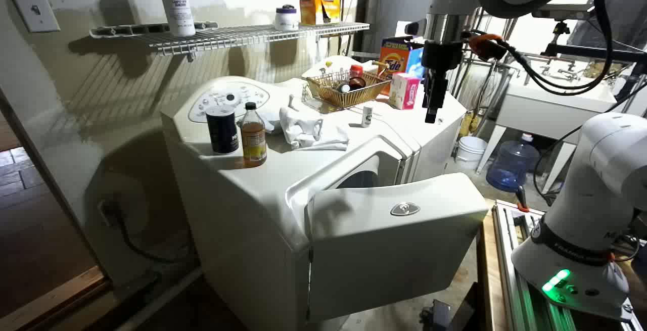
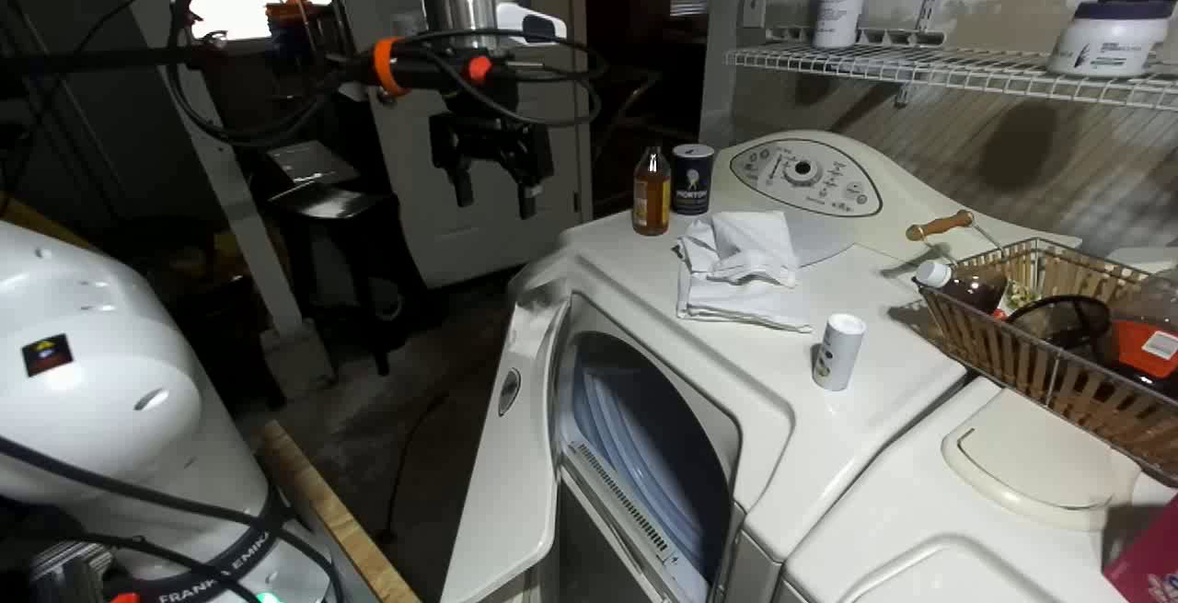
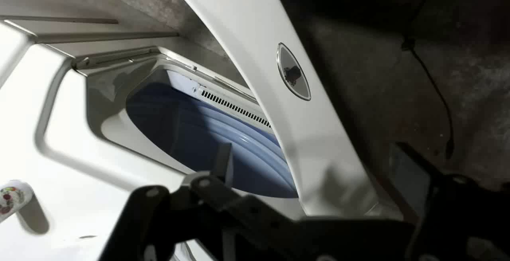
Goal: Move the white item forward
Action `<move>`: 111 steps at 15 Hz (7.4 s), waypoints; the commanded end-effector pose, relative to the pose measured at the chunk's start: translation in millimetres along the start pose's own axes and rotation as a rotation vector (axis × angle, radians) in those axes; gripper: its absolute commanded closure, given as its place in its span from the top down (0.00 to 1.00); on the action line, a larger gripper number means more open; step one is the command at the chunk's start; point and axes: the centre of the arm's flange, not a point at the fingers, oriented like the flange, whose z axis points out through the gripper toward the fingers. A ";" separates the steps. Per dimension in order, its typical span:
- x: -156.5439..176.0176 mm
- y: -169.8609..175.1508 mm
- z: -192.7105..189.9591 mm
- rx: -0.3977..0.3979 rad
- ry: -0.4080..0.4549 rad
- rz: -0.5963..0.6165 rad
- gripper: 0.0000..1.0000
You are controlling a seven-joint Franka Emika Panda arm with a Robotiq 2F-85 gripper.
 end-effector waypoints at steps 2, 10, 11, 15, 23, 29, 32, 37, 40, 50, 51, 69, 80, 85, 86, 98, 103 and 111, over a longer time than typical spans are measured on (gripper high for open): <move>0.0 0.0 0.0 0.000 0.000 0.000 1.00; 0.0 0.0 0.0 0.000 0.000 0.000 1.00; 0.0 0.0 0.0 0.000 0.000 0.000 1.00; 0.0 0.0 0.0 0.000 0.000 0.000 1.00; 49.6 103.7 12.5 0.029 0.160 0.251 1.00; 61.0 206.3 45.6 0.033 0.184 0.468 1.00; 68.9 247.8 57.1 0.021 0.233 0.541 1.00; 64.8 255.0 62.7 -0.001 0.263 0.562 1.00; 69.9 258.3 64.7 -0.005 0.263 0.563 1.00; 92.6 291.6 80.3 -0.002 0.292 0.599 1.00; 96.3 296.1 84.3 0.005 0.294 0.608 1.00; 137.3 365.1 152.2 -0.012 0.263 0.681 0.70; 149.5 346.2 122.1 -0.012 0.278 0.649 0.20; 183.1 328.3 52.5 -0.014 0.379 0.555 0.20; 192.6 324.0 38.4 -0.014 0.401 0.533 0.20; 342.0 305.4 -9.2 -0.054 0.497 0.326 0.20; 382.4 327.9 30.6 -0.091 0.460 0.299 0.20; 398.3 359.1 103.9 -0.107 0.385 0.260 0.20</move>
